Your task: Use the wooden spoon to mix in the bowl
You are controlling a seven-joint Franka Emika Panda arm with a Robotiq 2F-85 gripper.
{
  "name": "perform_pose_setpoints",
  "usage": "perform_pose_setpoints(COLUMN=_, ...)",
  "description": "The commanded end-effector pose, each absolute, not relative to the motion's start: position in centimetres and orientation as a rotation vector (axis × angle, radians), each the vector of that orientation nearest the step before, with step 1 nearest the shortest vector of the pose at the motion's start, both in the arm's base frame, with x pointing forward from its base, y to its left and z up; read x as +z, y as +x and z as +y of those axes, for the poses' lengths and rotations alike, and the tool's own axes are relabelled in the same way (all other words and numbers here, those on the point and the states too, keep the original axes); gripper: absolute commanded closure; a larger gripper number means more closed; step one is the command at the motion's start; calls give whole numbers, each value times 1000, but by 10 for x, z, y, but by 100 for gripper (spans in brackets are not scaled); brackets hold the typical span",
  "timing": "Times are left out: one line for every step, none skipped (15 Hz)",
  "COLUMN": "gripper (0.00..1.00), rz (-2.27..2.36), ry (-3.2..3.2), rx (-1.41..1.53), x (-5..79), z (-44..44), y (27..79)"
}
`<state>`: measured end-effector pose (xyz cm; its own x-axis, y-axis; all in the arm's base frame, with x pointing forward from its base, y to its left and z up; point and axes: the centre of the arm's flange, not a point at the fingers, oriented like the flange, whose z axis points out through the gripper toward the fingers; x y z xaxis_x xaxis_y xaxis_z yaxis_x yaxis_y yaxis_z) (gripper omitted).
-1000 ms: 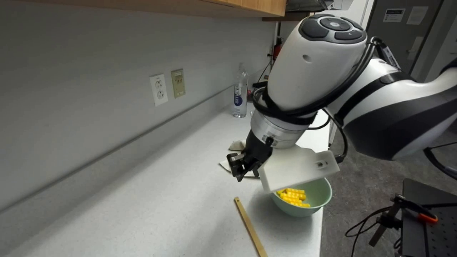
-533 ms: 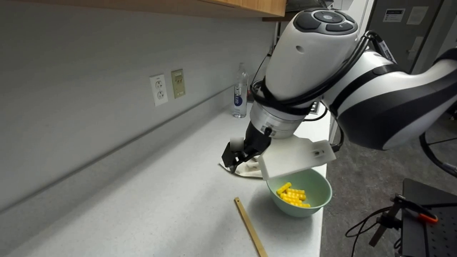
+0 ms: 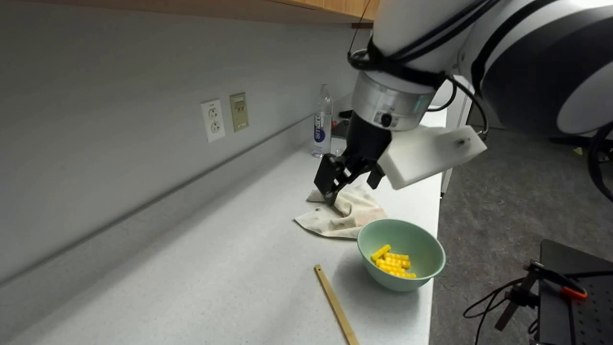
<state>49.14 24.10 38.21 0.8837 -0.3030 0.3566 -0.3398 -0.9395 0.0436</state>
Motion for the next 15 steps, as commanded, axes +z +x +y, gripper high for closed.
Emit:
perform_pose_setpoints(gripper=0, rz=-424, ry=2942, rx=547, x=436, z=222, y=461)
perform_pose_setpoints(gripper=0, rz=-411, ry=2935, rx=563, x=447, z=218, y=455)
perform_pose_setpoints(gripper=0, rz=-403, ry=2928, rx=577, x=457, z=214, y=450)
perform_pose_setpoints(gripper=0, rz=-386, ry=2922, rx=596, x=468, z=210, y=444)
perform_pose_setpoints(gripper=0, rz=-368, ry=2915, rx=608, x=477, z=206, y=437)
perform_pose_setpoints(gripper=0, rz=-370, ry=2905, rx=628, x=485, z=203, y=431)
perform_pose_setpoints(gripper=0, rz=-370, ry=2897, rx=646, x=493, z=198, y=423)
perform_pose_setpoints(gripper=0, rz=-380, ry=2893, rx=661, x=499, z=193, y=416)
perform_pose_setpoints(gripper=0, rz=-387, ry=2891, rx=660, x=481, z=211, y=442)
perform_pose_setpoints(gripper=0, rz=-389, ry=2887, rx=675, x=487, z=209, y=438)
perform_pose_setpoints(gripper=0, rz=-387, ry=2886, rx=679, x=487, z=209, y=437)
perform_pose_setpoints(gripper=0, rz=-385, ry=2886, rx=673, x=485, z=210, y=437)
perform_pose_setpoints(gripper=0, rz=-382, ry=2886, rx=663, x=481, z=211, y=439)
perform_pose_setpoints(gripper=0, rz=-380, ry=2886, rx=654, x=478, z=212, y=439)
perform_pose_setpoints(gripper=0, rz=-381, ry=2886, rx=651, x=477, z=211, y=440)
